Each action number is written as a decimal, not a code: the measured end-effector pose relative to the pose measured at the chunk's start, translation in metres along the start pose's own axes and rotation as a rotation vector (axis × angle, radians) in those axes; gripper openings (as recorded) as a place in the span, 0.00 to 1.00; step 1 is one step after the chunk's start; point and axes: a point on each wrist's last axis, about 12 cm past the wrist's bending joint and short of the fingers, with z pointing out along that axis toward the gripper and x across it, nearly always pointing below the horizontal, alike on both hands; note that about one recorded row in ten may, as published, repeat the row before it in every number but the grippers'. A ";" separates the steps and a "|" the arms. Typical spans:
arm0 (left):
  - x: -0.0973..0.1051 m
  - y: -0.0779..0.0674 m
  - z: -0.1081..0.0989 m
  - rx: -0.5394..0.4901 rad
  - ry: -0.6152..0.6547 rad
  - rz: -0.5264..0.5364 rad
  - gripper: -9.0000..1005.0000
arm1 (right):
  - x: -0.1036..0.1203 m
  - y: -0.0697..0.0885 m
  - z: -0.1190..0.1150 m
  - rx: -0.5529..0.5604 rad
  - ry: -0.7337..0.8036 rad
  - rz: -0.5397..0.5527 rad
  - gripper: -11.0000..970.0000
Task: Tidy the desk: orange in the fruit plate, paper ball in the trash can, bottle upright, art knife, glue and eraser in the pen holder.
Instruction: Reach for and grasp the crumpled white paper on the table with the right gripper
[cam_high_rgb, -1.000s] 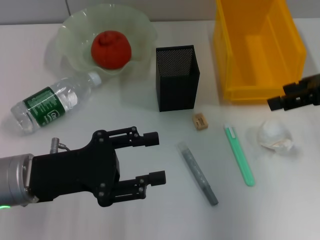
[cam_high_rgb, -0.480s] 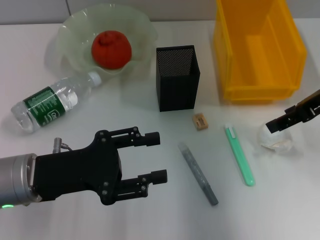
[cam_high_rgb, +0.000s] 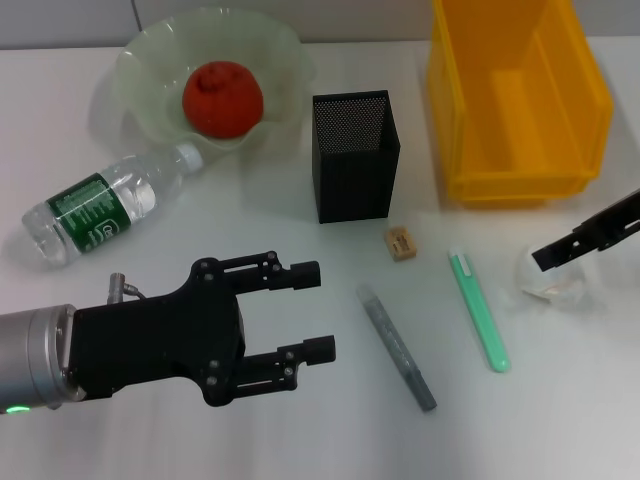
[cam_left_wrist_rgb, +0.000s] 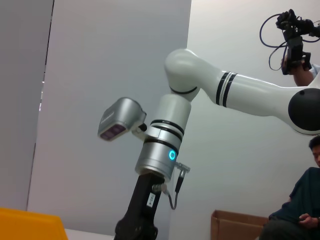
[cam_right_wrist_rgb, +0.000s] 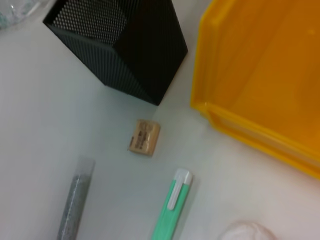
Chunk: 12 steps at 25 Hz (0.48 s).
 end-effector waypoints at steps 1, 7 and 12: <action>0.000 0.000 0.000 -0.002 0.000 0.001 0.66 | 0.001 -0.001 0.007 -0.006 0.006 0.009 0.79; 0.000 0.001 0.000 -0.005 0.001 0.003 0.66 | -0.001 -0.002 0.019 0.010 0.015 -0.005 0.79; 0.000 0.002 0.001 -0.005 0.003 0.003 0.66 | -0.004 -0.003 0.021 0.027 0.008 -0.014 0.79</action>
